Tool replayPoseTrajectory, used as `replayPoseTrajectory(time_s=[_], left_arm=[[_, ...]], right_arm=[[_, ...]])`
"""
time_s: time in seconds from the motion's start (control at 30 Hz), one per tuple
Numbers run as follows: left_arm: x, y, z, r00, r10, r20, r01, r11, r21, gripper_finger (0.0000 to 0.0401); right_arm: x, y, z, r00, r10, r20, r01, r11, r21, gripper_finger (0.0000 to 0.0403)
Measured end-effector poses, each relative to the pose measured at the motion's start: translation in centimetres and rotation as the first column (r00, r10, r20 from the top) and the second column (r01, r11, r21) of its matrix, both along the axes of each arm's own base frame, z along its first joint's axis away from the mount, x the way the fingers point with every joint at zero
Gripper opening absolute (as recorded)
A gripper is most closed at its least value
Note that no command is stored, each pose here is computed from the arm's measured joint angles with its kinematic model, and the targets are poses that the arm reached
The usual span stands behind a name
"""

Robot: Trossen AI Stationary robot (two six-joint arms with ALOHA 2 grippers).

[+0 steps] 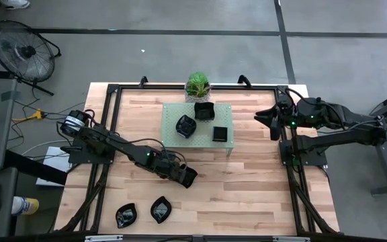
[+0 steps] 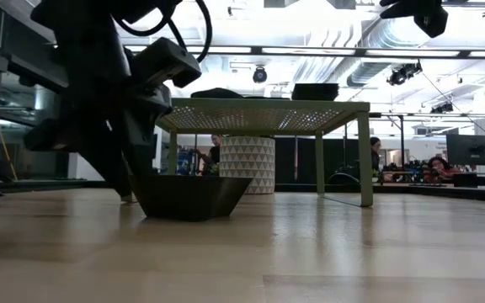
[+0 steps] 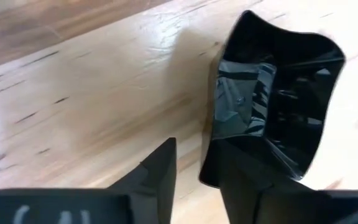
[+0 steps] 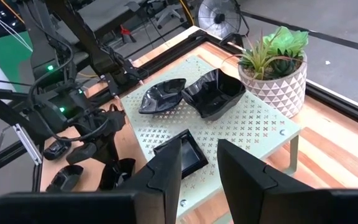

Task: Pick & Place Mini shaped plates
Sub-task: Stack the black distorted square plate on the other black distorted square plate on the shelf

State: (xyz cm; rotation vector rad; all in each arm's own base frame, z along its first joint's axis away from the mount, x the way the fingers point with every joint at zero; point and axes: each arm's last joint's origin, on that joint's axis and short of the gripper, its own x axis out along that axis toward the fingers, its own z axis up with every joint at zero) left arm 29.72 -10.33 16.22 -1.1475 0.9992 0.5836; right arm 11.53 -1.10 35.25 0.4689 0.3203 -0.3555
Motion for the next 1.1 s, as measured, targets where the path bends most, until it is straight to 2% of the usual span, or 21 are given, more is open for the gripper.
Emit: replayPoseTrajectory(time_s=[0.37,0.73,0.9,1.1], left_arm=[[0.3,-0.1,0.2,0.999,0.000,0.036,0.000,1.000,-0.012,0.0005],[0.5,-0.3,0.5,0.999,-0.030,0.041,0.032,0.998,-0.050,0.0001],[1.1,-0.6,2.1,0.996,-0.083,0.033,0.084,0.996,-0.024,0.0001],[2.0,-1.0,5.3,0.988,-0.153,0.019,0.153,0.988,-0.002,0.0000]], right_arm=[[0.0,0.0,-0.1,1.000,0.013,-0.011,-0.013,1.000,0.006,0.0099],[0.0,0.1,-0.1,1.000,0.020,-0.015,-0.020,1.000,0.009,0.0099],[0.0,0.1,-0.1,1.000,0.020,-0.015,-0.020,1.000,0.009,0.0099],[0.0,0.1,-0.1,1.000,0.023,-0.014,-0.022,1.000,0.010,0.0099]])
